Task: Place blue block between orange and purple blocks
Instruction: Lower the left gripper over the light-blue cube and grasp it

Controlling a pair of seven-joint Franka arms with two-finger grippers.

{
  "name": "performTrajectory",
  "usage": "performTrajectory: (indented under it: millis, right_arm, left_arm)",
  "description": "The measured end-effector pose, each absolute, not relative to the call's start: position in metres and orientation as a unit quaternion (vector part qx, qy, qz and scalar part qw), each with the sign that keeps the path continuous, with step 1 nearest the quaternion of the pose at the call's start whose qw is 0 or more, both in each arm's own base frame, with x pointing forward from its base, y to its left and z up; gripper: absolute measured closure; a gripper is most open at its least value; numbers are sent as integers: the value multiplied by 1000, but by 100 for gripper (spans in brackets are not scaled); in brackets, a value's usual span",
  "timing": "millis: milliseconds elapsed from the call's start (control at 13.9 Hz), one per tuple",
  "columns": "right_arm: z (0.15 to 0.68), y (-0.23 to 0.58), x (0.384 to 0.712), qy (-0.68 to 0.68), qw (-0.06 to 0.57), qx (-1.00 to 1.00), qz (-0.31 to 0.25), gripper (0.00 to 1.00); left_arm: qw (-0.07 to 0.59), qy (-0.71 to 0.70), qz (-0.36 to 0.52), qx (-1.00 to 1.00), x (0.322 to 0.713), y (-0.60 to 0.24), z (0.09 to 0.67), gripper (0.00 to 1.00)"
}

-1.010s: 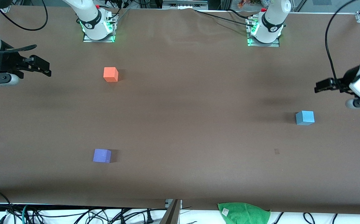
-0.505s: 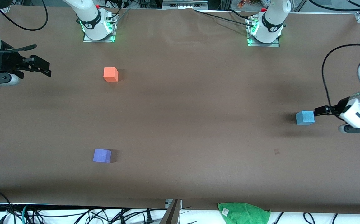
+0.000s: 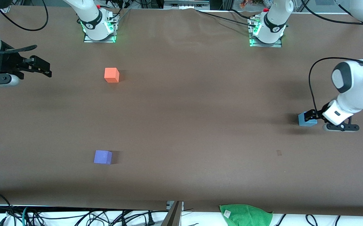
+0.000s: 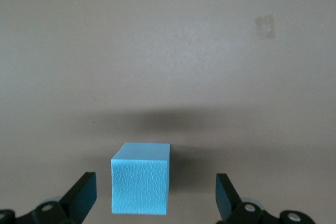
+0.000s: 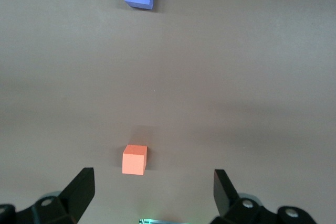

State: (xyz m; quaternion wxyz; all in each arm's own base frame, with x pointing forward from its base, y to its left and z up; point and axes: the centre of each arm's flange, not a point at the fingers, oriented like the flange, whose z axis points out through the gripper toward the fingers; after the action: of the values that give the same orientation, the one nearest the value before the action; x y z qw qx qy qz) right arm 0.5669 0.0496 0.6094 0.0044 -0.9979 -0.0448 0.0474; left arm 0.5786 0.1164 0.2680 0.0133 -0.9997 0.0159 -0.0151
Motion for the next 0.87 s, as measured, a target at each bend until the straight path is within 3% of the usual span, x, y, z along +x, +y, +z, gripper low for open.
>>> performTrajectory:
  millis: [865]
  right_arm:
    - [609, 49, 567, -44, 4, -998, 47, 0]
  left_arm:
    - [2, 36, 0, -999, 551, 145, 195, 0]
